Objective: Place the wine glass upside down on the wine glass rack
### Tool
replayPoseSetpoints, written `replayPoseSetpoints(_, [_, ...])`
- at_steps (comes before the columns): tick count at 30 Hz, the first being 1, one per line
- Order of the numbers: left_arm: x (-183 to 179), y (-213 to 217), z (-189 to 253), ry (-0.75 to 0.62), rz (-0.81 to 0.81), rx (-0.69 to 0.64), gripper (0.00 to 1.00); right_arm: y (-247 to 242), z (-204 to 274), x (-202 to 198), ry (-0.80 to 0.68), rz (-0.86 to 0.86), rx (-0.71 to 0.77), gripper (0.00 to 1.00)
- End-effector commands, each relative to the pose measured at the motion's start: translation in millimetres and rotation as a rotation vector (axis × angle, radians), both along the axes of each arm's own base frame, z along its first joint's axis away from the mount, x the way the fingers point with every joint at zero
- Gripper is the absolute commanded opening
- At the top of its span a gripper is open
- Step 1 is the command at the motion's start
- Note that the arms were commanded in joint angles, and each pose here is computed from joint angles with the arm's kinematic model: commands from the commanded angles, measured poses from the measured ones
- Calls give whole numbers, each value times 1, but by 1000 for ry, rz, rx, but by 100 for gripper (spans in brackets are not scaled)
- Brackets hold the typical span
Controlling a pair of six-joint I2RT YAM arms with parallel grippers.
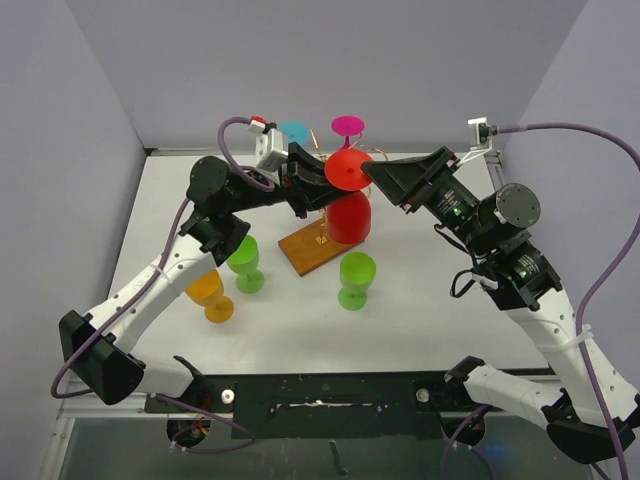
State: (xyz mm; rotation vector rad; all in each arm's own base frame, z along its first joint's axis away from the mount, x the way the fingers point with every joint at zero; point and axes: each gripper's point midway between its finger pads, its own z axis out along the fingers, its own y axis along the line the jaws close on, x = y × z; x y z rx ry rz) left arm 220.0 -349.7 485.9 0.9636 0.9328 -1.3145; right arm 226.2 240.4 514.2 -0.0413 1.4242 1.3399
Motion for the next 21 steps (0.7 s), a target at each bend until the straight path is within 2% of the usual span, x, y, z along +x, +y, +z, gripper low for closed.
replayPoseSetpoints(1, [-9,5,23,-92,13,-40,0,4,-4,-1,90,35,40,22])
replayPoseSetpoints(8, [0,4,13,-74,56,-8,0,3,-9,-2,163,38,63,3])
replayPoseSetpoints(10, [1,5,12,-67,67,-6,2,1,-11,-2,185,26,66,0])
replayPoseSetpoints(16, [-3,6,8,-38,45,-10,19,-14,-7,-7,198,-23,95,0])
replayPoseSetpoints(21, [-16,10,12,-32,3,-34,40,-39,18,-18,139,-97,120,0])
